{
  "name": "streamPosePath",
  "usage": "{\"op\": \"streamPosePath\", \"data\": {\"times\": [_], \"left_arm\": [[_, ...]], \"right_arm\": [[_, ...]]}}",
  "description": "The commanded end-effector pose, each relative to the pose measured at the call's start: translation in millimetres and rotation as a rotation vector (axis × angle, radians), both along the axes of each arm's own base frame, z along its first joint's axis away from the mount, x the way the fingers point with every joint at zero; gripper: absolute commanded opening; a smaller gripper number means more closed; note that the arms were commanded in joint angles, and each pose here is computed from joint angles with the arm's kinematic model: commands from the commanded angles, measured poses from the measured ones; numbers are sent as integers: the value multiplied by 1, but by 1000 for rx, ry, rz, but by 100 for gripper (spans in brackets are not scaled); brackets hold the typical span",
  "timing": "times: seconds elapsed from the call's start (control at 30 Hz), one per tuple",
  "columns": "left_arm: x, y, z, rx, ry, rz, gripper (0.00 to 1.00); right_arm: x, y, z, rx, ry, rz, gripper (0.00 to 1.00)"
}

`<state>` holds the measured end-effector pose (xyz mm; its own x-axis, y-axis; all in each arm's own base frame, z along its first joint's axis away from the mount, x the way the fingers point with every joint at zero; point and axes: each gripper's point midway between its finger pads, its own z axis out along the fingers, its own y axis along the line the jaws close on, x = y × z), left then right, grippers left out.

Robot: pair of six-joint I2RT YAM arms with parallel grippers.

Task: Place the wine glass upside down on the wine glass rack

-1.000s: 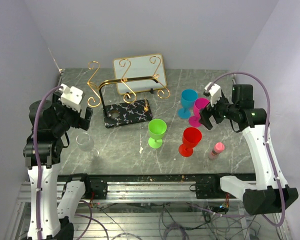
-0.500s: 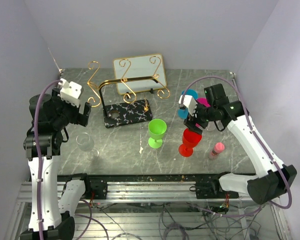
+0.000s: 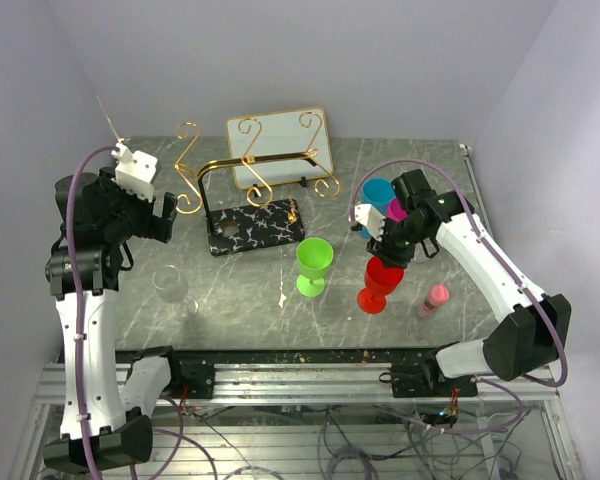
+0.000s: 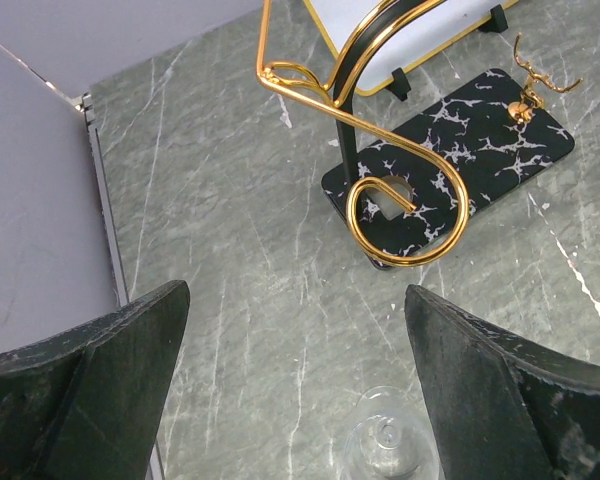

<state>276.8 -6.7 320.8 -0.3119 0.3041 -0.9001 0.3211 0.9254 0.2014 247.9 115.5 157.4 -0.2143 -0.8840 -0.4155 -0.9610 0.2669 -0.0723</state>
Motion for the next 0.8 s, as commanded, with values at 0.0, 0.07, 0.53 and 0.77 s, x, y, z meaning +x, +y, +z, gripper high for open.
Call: {"op": "streamPosePath", "data": {"times": [0.0, 0.07, 0.53, 0.77], "left_arm": [[-2, 1, 12, -3, -37, -9, 100], [-3, 1, 12, -1, -40, -8, 100], [5, -11, 65, -83, -137, -36, 99], [13, -37, 94, -189, -143, -166, 100]], "right_arm": [[-2, 5, 4, 19, 5, 43, 35], [-3, 8, 2, 32, 13, 52, 29], [-3, 16, 73, 119, -105, 71, 0], [-10, 7, 140, 168, -289, 18, 0]]}}
